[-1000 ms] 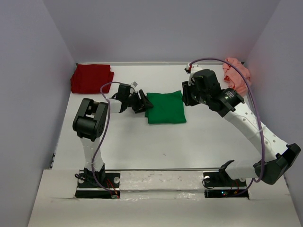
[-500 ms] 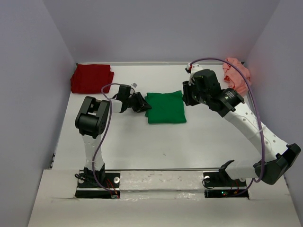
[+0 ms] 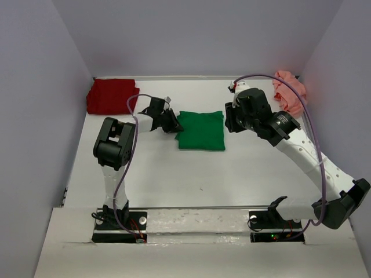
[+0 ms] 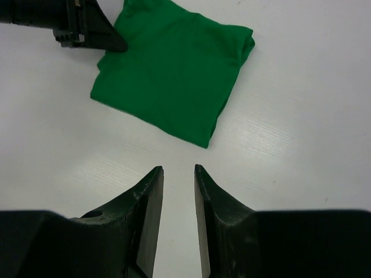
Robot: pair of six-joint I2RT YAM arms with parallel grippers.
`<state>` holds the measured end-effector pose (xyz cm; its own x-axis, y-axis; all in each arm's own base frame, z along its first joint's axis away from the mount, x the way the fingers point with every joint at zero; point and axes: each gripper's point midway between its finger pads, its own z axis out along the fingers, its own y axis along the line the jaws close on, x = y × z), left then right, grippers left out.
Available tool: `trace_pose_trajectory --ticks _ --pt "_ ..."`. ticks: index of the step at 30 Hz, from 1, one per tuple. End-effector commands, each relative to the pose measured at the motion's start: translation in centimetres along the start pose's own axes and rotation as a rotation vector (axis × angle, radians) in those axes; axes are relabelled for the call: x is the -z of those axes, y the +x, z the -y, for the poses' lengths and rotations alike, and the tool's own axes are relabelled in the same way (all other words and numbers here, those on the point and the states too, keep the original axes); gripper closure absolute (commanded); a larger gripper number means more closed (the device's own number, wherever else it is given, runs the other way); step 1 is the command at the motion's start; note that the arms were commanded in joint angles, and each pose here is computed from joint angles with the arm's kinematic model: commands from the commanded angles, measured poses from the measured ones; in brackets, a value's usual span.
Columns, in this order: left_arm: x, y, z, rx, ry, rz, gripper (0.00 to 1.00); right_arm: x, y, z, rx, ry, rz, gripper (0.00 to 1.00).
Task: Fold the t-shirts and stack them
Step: Neatly place the folded tshirt to the corner
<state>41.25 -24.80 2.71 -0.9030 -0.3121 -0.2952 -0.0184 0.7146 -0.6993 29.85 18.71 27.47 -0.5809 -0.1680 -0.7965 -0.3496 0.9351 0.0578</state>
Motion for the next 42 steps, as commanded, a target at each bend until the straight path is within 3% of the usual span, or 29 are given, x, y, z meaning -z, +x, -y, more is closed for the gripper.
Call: trace_pose_trajectory --ticks 1,2,9,22,24,25,33,42 --pt "5.1 -4.2 -0.4 -0.206 -0.288 0.100 1.00 0.3 -1.1 -0.5 -0.004 -0.020 0.058 0.66" --pt "6.7 -6.6 1.0 -0.274 -0.309 0.170 1.00 0.0 -1.0 -0.8 -0.005 -0.034 0.052 0.66" --pt "11.6 -11.6 3.3 -0.470 -0.417 0.272 1.00 -1.0 -0.4 -1.5 -0.010 -0.066 0.038 0.66" --pt "10.0 -16.0 -3.1 -0.516 -0.527 0.148 1.00 0.0 0.5 -1.4 -0.012 -0.078 0.038 0.66" --pt "11.0 -18.5 -2.8 -0.512 -0.544 0.203 1.00 0.1 0.6 -1.4 -0.016 -0.082 0.034 0.66" --pt "10.8 -18.8 -3.8 -0.527 -0.557 0.167 1.00 0.0 0.9 -1.6 -0.015 -0.093 0.027 0.66" --pt "13.3 -24.7 -0.8 -0.580 -0.536 0.301 1.00 -1.1 2.3 -2.3 -0.016 -0.125 -0.034 0.66" --pt "15.2 -28.1 -1.4 -0.610 -0.542 0.400 1.00 -3.1 3.3 -3.3 -0.003 -0.155 -0.106 0.67"
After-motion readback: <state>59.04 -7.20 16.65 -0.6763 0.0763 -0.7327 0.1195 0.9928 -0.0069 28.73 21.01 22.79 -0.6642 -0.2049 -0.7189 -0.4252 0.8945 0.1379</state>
